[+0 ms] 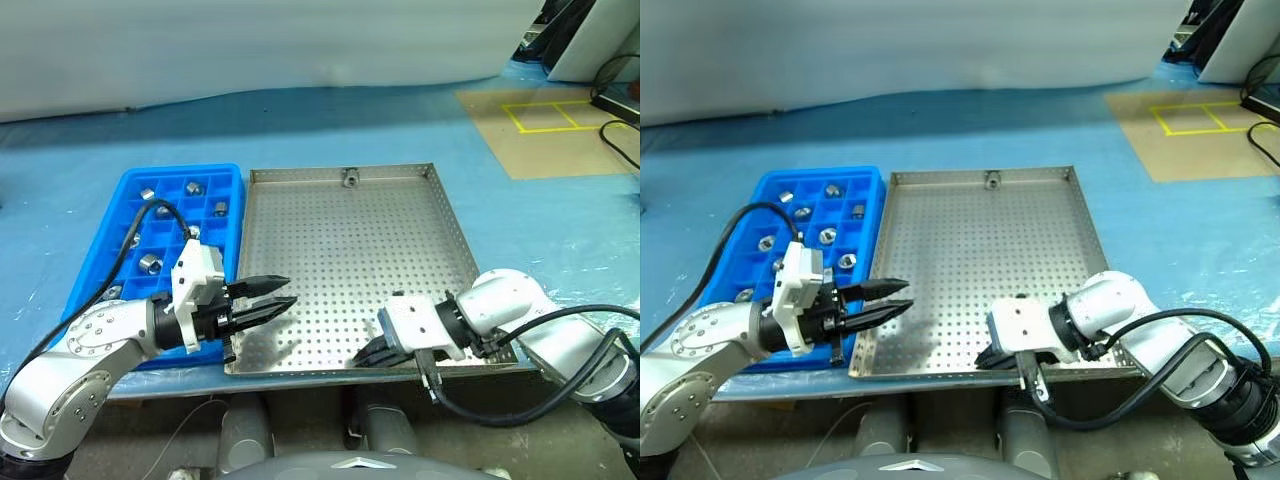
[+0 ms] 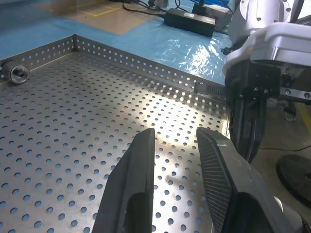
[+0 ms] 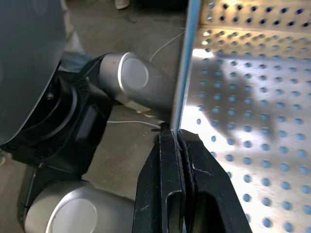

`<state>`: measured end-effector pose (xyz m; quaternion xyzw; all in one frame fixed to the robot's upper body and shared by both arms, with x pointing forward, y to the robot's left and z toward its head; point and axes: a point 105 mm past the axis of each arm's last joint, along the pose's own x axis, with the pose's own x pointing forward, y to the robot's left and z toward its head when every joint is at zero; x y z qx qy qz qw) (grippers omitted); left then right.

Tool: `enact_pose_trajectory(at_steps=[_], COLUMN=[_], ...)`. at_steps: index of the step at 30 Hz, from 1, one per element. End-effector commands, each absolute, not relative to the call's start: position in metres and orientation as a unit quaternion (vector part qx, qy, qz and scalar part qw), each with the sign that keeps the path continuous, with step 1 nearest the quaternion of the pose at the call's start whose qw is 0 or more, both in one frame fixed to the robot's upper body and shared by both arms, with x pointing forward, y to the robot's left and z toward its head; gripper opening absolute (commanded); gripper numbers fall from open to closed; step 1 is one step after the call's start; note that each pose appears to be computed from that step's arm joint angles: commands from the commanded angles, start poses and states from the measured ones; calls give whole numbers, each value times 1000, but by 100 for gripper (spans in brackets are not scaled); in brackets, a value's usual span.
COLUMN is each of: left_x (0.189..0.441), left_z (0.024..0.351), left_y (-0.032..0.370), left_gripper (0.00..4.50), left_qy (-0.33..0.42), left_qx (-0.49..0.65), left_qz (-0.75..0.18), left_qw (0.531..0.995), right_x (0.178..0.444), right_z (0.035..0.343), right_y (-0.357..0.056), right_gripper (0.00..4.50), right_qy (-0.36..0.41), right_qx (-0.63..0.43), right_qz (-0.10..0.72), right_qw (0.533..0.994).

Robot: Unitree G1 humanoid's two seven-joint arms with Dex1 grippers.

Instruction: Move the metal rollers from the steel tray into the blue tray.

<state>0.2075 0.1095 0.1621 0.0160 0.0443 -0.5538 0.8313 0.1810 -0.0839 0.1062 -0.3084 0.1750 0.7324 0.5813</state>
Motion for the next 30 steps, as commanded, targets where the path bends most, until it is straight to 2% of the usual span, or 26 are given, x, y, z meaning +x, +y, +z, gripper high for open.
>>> enact_pose_trajectory(at_steps=[1,3,6,10,13,15,17,19,22,28,30], left_x=[202,201,202,202,203,206,210,215,222,229,231], left_z=[171,172,173,172,170,171,170,170,173,179,180], left_y=[104,99,98,101,100,99,98,98,97,99,98], left_gripper=[142,142,142,142,142,142,142,142,142,142,142], left_qy=[28,26,26,31,32,27,24,19,8,-3,-4], left_qx=[25,23,17,12,11,6,6,10,12,18,21], left_qz=[-558,-557,-553,-542,-540,-537,-533,-527,-523,-518,-516], left_qw=[829,830,833,840,841,843,846,849,852,855,856], right_x=[172,178,186,171,167,173,197,226,240,211,212], right_z=[94,84,90,122,131,143,148,140,116,90,85], right_y=[-72,-71,-70,-75,-77,-72,-58,-50,-53,-50,-50], right_gripper=[2,2,2,2,2,2,2,2,2,2,2], right_qy=[141,137,149,240,267,262,227,192,179,193,188], right_qx=[-331,-340,-320,-190,-167,-146,-149,-191,-257,-269,-287], right_qz=[743,740,741,777,781,780,751,707,684,727,726], right_qw=[565,564,572,550,540,550,602,653,659,601,596])
